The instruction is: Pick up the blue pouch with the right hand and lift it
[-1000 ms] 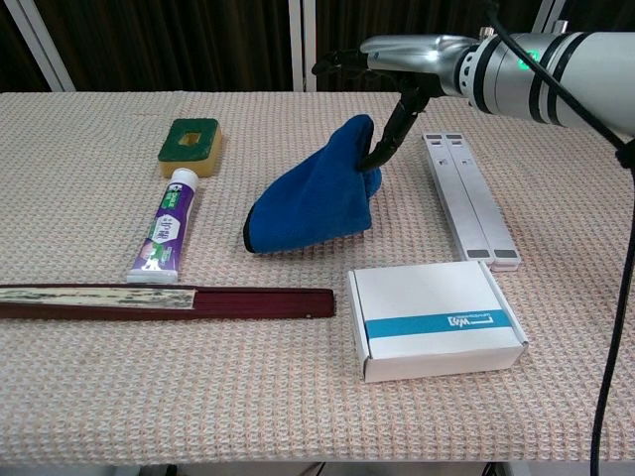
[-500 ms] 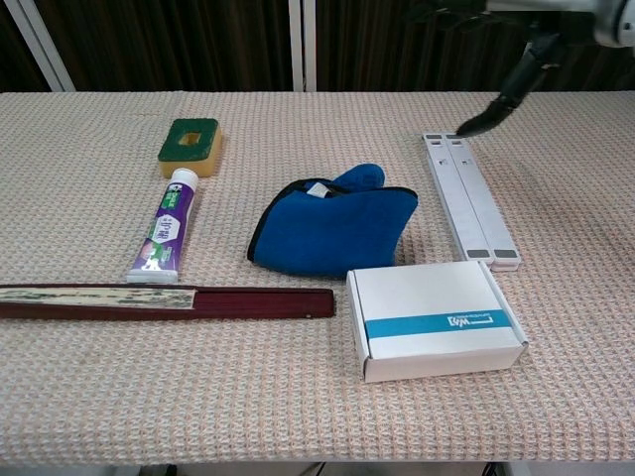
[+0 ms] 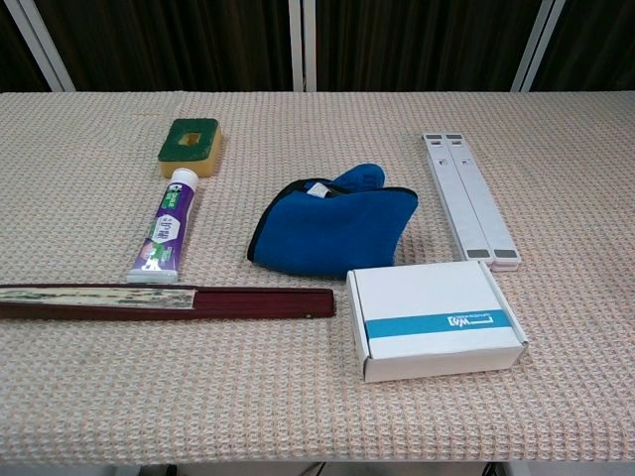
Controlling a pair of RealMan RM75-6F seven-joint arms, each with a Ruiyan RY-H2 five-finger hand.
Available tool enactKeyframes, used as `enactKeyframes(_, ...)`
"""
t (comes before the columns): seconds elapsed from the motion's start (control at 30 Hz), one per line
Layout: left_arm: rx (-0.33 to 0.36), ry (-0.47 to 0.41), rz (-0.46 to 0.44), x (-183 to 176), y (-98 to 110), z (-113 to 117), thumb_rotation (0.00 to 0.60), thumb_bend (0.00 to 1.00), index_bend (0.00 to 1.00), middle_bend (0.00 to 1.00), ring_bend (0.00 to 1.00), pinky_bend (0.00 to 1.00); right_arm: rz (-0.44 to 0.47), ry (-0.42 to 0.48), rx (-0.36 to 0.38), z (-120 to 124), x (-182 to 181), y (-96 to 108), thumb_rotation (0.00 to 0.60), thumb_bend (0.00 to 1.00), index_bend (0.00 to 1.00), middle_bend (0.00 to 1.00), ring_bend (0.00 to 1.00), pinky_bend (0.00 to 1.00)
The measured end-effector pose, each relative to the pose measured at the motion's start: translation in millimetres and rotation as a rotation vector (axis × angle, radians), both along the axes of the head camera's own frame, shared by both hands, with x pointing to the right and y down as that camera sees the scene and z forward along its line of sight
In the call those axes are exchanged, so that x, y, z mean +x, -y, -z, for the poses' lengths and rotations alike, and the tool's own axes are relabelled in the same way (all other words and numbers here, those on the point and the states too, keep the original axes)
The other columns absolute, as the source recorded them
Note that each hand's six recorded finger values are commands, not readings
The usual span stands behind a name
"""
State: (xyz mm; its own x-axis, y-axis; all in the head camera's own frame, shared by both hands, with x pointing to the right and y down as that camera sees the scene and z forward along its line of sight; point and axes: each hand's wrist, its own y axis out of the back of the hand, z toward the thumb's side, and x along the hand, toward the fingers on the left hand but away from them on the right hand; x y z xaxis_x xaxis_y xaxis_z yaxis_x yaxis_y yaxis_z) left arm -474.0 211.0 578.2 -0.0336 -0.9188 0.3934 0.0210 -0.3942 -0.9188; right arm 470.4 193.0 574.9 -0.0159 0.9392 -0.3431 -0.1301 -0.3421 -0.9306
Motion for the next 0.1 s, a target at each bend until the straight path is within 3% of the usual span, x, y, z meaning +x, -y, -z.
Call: enactKeyframes(0.1,0.010,0.002,-0.005,0,1,3,0.600,0.07,0.17,0.14,0.09,0.20,-0.033,-0.058,-0.002,-2,25,-21,0.600,0.04,0.00,0.00,0.00,0.00)
